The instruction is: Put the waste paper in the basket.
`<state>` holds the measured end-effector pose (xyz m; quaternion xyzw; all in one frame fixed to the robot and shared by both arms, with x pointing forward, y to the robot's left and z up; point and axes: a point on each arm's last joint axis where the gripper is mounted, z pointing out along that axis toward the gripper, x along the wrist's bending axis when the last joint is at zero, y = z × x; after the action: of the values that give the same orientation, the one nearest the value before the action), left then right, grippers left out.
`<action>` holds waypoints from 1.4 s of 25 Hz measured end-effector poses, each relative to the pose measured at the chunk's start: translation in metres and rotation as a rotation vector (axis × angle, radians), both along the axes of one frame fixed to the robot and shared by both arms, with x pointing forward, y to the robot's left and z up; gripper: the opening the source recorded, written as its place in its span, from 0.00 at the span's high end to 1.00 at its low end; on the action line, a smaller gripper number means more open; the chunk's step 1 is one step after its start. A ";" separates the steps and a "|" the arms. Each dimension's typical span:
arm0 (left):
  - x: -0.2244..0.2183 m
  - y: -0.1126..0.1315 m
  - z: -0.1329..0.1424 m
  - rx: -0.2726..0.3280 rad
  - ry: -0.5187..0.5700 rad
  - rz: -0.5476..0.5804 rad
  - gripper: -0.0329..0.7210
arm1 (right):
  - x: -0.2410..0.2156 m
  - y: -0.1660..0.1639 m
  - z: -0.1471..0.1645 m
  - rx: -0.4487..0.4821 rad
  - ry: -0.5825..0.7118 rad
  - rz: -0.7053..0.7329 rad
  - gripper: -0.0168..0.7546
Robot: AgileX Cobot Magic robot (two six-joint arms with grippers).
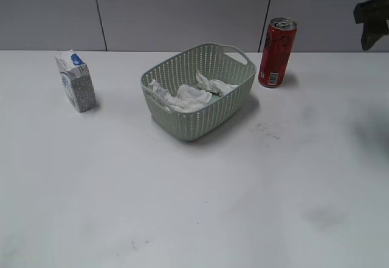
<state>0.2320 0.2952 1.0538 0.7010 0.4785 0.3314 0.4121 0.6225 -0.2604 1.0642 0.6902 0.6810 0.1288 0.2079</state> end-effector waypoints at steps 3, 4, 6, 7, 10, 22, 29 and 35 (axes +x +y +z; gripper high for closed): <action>0.000 0.000 0.000 0.000 0.000 0.051 0.24 | -0.010 0.002 -0.005 0.015 0.126 0.065 0.21; 0.000 -0.001 0.000 0.000 0.000 0.078 0.24 | -0.013 0.003 -0.006 0.022 0.161 0.080 0.21; 0.001 -0.001 0.000 0.000 0.000 0.137 0.25 | -0.020 0.005 -0.006 0.053 0.234 0.088 0.21; 0.001 -0.001 0.000 0.000 0.000 0.171 0.25 | -0.024 0.007 -0.006 0.076 0.248 0.090 0.21; 0.001 -0.001 0.000 0.000 0.000 0.237 0.27 | -0.043 0.015 0.001 0.178 0.259 0.114 0.21; 0.001 -0.001 0.000 0.000 0.000 0.160 0.35 | -0.151 0.005 -0.025 0.219 0.220 0.145 0.21; 0.001 -0.001 0.000 0.000 0.000 0.155 0.40 | -0.218 -0.006 -0.057 0.202 0.176 0.141 0.21; 0.001 -0.001 0.000 0.000 0.000 0.155 0.42 | -0.263 -0.014 -0.066 0.190 0.092 0.154 0.21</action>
<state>0.2330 0.2942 1.0537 0.6619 0.5313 0.3623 0.3852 0.3594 -0.2747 0.9979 0.6578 0.7254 0.1767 0.0995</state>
